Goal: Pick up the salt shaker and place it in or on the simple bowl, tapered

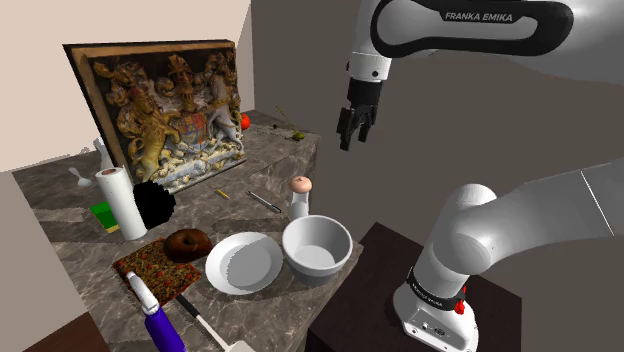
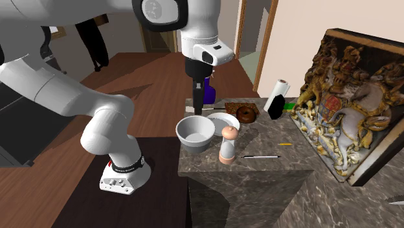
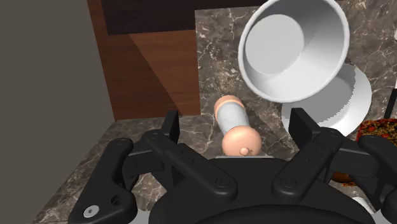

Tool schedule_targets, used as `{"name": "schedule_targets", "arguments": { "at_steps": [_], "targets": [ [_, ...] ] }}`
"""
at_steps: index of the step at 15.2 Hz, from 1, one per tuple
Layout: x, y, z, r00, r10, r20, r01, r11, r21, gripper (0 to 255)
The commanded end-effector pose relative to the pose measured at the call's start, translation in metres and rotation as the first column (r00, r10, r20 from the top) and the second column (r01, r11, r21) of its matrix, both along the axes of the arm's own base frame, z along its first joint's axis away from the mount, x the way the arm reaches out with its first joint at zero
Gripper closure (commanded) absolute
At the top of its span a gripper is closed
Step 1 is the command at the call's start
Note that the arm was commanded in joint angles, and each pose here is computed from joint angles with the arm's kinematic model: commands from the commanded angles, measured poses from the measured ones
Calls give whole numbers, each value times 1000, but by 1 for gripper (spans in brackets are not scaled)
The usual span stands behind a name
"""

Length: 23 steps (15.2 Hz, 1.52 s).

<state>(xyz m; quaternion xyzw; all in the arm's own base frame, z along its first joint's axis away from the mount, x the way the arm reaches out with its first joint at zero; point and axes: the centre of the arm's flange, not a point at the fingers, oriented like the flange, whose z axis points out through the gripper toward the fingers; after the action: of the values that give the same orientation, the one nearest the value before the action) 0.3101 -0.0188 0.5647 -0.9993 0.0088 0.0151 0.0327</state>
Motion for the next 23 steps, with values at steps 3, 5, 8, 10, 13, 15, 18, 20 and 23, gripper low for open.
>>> {"name": "schedule_targets", "arguments": {
  "at_steps": [3, 5, 8, 10, 13, 15, 18, 20, 23],
  "targets": [
    [16, 7, -18, 1000, -6, 12, 6, 1000, -8, 0],
    [33, 15, -36, 1000, -12, 25, 12, 1000, -15, 0],
    [58, 25, -62, 999, -21, 43, 22, 999, -27, 0],
    [76, 32, -79, 998, -26, 56, 28, 999, -34, 0],
    [102, 41, -105, 997, -35, 75, 38, 998, -45, 0],
    [120, 47, -122, 995, -40, 87, 45, 998, -53, 0],
    [131, 51, -137, 995, -43, 95, 49, 997, -57, 0],
    [132, 51, -147, 995, -43, 95, 49, 997, -57, 0],
    [133, 51, -163, 995, -43, 95, 49, 997, -57, 0]
  ]
}}
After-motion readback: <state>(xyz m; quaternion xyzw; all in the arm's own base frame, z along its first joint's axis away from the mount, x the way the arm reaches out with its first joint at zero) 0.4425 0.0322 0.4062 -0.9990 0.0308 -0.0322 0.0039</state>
